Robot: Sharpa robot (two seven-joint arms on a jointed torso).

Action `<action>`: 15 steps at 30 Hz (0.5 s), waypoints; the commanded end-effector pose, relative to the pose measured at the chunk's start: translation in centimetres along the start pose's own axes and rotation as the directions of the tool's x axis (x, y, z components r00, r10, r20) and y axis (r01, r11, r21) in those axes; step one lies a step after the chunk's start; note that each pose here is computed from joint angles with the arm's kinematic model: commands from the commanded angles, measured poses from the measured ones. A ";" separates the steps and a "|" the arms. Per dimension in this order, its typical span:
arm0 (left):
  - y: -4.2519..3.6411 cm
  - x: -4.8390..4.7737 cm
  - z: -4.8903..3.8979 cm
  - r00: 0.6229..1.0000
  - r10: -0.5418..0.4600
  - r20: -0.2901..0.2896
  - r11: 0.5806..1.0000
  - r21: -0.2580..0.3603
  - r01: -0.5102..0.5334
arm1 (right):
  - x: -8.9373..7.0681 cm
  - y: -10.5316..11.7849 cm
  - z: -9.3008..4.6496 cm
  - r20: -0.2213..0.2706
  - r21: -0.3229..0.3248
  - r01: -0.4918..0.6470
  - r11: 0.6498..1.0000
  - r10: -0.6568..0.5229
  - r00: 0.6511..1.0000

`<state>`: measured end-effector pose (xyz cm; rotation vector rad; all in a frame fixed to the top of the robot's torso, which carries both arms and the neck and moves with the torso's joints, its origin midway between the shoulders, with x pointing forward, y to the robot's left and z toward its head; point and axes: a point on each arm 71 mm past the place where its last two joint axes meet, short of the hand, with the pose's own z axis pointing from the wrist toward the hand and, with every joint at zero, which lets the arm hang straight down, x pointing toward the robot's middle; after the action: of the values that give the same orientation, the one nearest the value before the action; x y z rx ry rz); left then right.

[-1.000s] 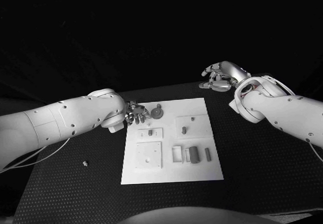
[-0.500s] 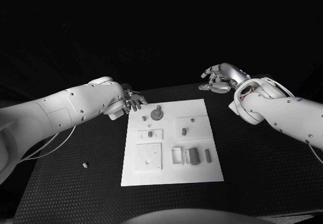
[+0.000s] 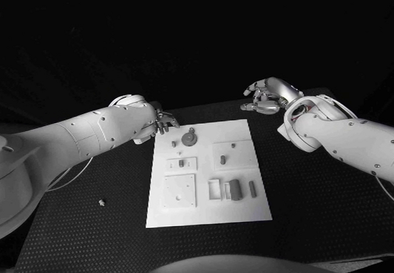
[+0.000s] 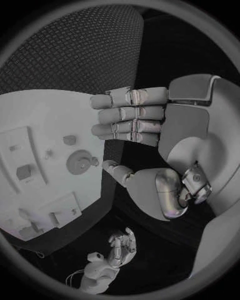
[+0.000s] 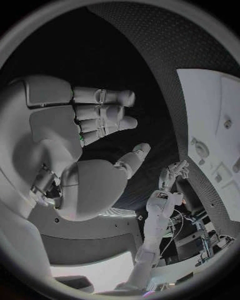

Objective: Assemble the parts on the task board

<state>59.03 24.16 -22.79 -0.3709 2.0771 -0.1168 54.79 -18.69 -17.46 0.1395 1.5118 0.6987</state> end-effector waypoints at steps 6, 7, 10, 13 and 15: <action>-0.48 0.84 0.14 0.997 0.066 -0.051 0.998 0.012 -0.065 | 0.2 0.3 0.1 -0.015 -0.007 -0.003 1.000 0.003 1.000; -0.40 0.89 0.21 0.996 0.068 -0.055 0.998 0.006 -0.067 | 0.3 0.4 0.1 -0.015 -0.008 -0.004 1.000 0.004 1.000; -0.07 1.14 0.43 0.995 0.077 -0.070 0.997 -0.015 -0.078 | 0.3 0.4 0.1 -0.016 -0.008 -0.004 1.000 0.004 1.000; 0.12 1.40 0.69 0.992 0.114 -0.057 0.993 -0.023 -0.116 | 0.3 0.4 0.1 -0.016 -0.008 -0.004 1.000 0.004 1.000; 0.15 1.62 0.75 0.991 0.119 -0.067 0.992 -0.025 -0.121 | 0.3 0.4 0.1 -0.016 -0.008 -0.004 1.000 0.004 1.000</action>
<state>58.94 24.03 -24.40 -0.3134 2.1363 -0.0536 54.78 -18.31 -17.49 0.1371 1.5158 0.7055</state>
